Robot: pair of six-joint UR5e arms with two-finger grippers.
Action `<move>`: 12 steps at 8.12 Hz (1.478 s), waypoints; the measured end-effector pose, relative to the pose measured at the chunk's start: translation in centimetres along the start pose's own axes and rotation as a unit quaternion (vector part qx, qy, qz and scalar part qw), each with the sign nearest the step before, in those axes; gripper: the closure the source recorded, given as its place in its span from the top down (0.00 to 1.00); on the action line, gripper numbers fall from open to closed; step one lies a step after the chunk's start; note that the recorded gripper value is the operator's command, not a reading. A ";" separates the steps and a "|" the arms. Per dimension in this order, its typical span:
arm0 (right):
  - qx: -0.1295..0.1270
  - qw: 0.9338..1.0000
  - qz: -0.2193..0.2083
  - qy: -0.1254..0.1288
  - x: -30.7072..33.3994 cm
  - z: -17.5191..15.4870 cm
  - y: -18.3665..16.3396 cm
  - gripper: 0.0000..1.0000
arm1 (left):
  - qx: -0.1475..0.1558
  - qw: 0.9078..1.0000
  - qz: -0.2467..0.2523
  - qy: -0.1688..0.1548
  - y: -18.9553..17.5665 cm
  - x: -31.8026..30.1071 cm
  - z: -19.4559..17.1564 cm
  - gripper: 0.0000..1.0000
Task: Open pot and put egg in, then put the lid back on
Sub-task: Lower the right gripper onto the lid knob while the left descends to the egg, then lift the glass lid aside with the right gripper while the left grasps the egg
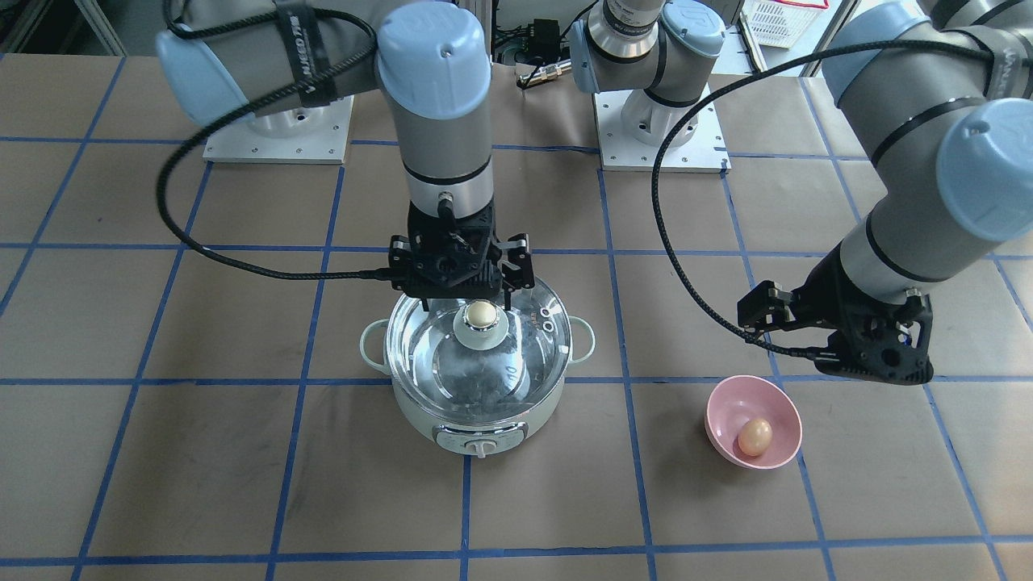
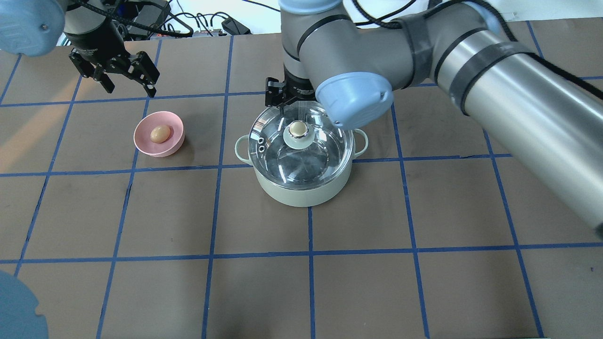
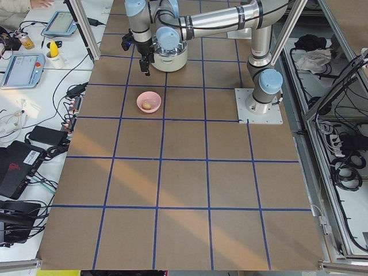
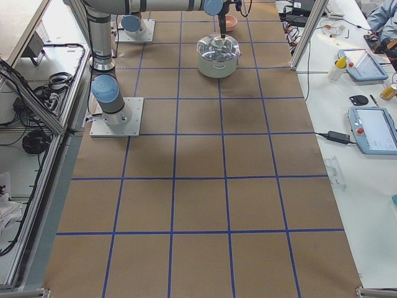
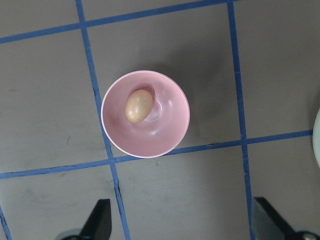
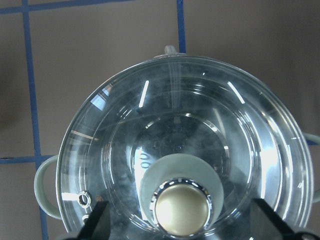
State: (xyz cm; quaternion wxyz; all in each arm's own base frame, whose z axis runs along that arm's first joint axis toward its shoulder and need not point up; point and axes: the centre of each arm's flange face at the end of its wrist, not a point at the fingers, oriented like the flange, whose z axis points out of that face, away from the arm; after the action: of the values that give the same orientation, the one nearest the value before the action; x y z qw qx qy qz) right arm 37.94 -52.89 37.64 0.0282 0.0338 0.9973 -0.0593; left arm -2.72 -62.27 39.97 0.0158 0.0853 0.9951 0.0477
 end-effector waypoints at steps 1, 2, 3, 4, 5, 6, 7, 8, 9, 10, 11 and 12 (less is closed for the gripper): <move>-0.004 1.000 0.007 0.002 -0.7 1.4 0.1 1.00 | -0.016 1.000 0.004 0.006 -0.6 -0.1 2.0 0.75; -0.005 1.000 0.008 0.008 -1.0 2.2 0.0 0.93 | -0.031 0.999 0.006 0.011 -1.2 -0.4 4.0 0.75; -0.003 1.000 0.007 0.018 -0.9 2.7 0.0 0.77 | -0.037 0.999 0.004 0.014 -2.0 -1.3 5.9 0.75; -0.003 1.000 0.007 0.025 -0.8 3.1 0.0 0.69 | -0.041 0.999 -0.002 0.018 -2.6 -3.0 7.6 0.71; -0.004 1.000 0.007 0.029 -0.7 3.3 0.0 0.57 | -0.048 0.998 -0.012 0.026 -3.1 -4.7 9.3 0.70; -0.005 1.000 0.007 0.030 -0.6 3.4 0.0 0.50 | -0.051 0.998 -0.021 0.037 -3.6 -5.6 10.8 0.70; -0.005 1.000 0.007 0.029 -0.6 3.3 0.1 0.43 | -0.049 0.997 -0.029 0.044 -4.2 -6.1 12.2 0.66; -0.005 1.000 0.005 0.029 -0.6 3.2 0.1 0.31 | -0.049 0.997 -0.038 0.048 -4.8 -6.4 13.7 0.66; -0.004 1.000 0.004 0.029 -0.5 3.0 0.1 0.20 | -0.051 0.997 -0.042 0.051 -5.2 -6.5 14.9 0.66; -0.005 1.000 0.004 0.028 -0.5 2.8 0.1 0.18 | -0.054 0.996 -0.044 0.052 -5.4 -6.6 15.5 0.66; -0.006 1.000 0.007 0.025 -0.2 2.2 -0.1 0.08 | -0.056 0.996 -0.044 0.053 -5.5 -6.6 15.9 0.66; -0.006 1.000 0.014 0.019 0.5 0.6 -0.8 0.05 | -0.059 0.996 -0.043 0.054 -5.6 -6.6 16.4 0.66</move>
State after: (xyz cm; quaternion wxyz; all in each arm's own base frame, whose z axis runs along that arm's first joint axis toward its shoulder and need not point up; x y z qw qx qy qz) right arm 37.42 -53.68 37.15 0.0107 0.0491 0.9974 -0.0519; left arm 3.50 -67.34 23.23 -0.0307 0.0383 0.9927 0.1099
